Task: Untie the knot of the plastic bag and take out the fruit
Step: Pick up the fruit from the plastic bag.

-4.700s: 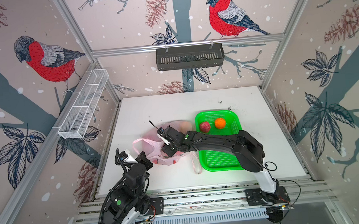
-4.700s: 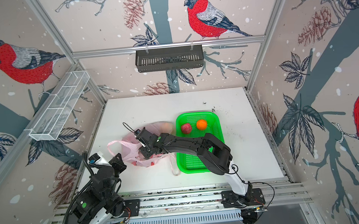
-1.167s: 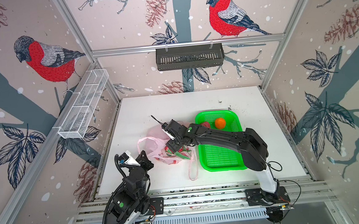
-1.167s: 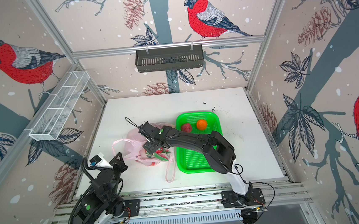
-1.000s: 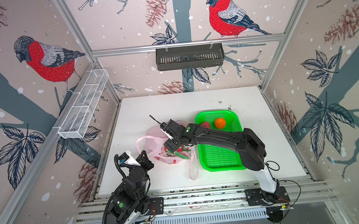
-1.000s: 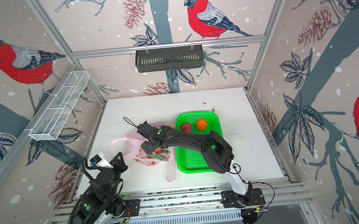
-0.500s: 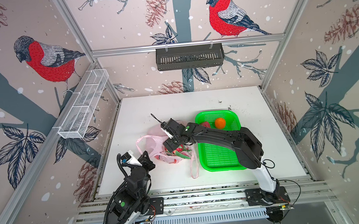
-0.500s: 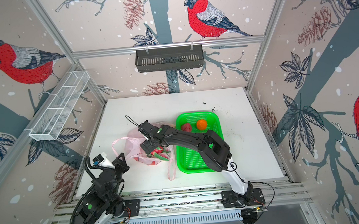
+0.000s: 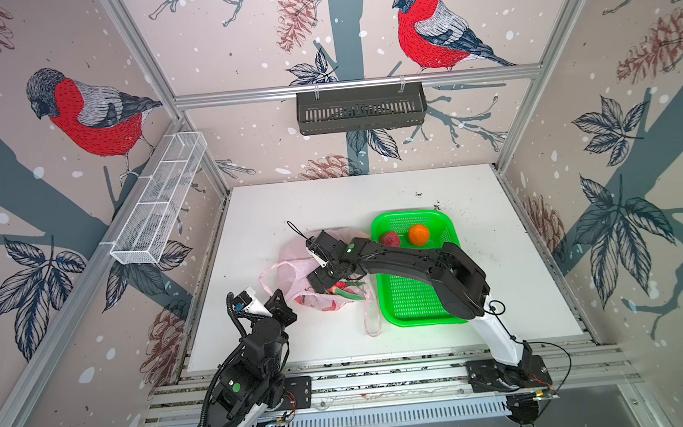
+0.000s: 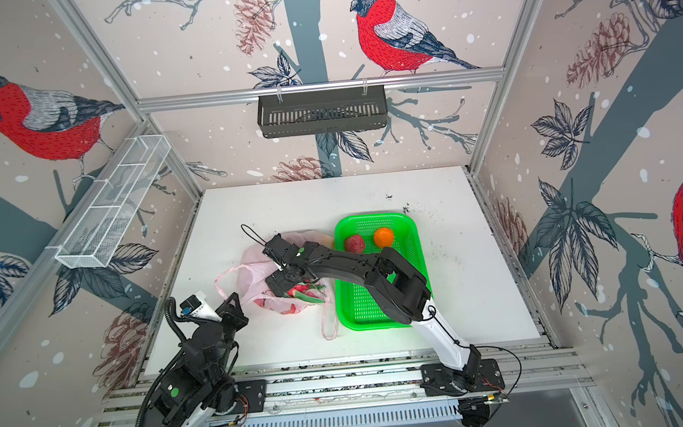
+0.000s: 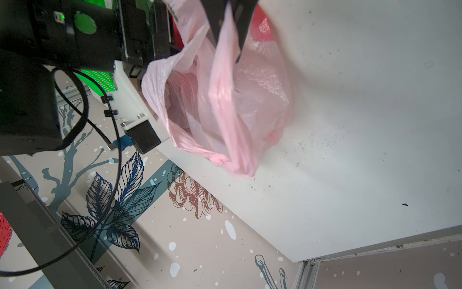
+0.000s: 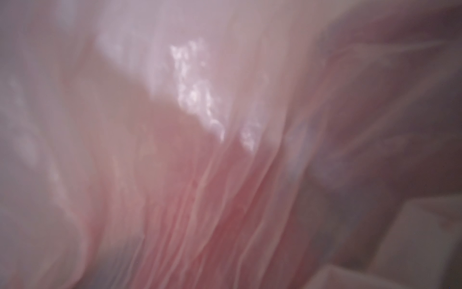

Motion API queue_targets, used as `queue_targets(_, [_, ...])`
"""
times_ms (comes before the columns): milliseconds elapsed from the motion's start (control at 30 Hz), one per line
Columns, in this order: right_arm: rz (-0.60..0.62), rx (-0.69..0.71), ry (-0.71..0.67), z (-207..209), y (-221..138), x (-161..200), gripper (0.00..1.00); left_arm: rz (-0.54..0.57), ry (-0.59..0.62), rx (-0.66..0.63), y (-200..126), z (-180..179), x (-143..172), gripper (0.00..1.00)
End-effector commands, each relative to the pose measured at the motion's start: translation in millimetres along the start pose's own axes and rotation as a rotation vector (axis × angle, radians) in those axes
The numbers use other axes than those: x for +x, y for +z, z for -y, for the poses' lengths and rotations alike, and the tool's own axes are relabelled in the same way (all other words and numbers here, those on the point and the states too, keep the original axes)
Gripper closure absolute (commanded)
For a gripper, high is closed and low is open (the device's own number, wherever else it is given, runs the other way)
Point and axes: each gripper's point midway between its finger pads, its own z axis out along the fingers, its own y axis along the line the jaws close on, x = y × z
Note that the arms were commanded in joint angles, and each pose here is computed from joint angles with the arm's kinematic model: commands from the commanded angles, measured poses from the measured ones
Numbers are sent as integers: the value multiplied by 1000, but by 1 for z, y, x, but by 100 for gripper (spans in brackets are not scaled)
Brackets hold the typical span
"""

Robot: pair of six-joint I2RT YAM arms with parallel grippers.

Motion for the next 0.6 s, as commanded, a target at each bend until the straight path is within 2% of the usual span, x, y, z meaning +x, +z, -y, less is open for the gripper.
queue_targets(0, [-25,2,14,0,7,7,16,21,-24,6,0,2,-4,100])
queue_targets(167, [-2,5,1,-2,-7,-1,51,27,-27,4,2,1,-3,100])
queue_targets(267, [22,9,-7,-5,-23,-8,67,29,-31,4,4,0,-1,100])
queue_targets(433, [50,4,-33,-13,-47,-18,81,27,-36,1,5,-2,2,100])
queue_targets(567, [77,-12,-46,-22,-65,-26,85,33,-38,-3,5,-3,1,100])
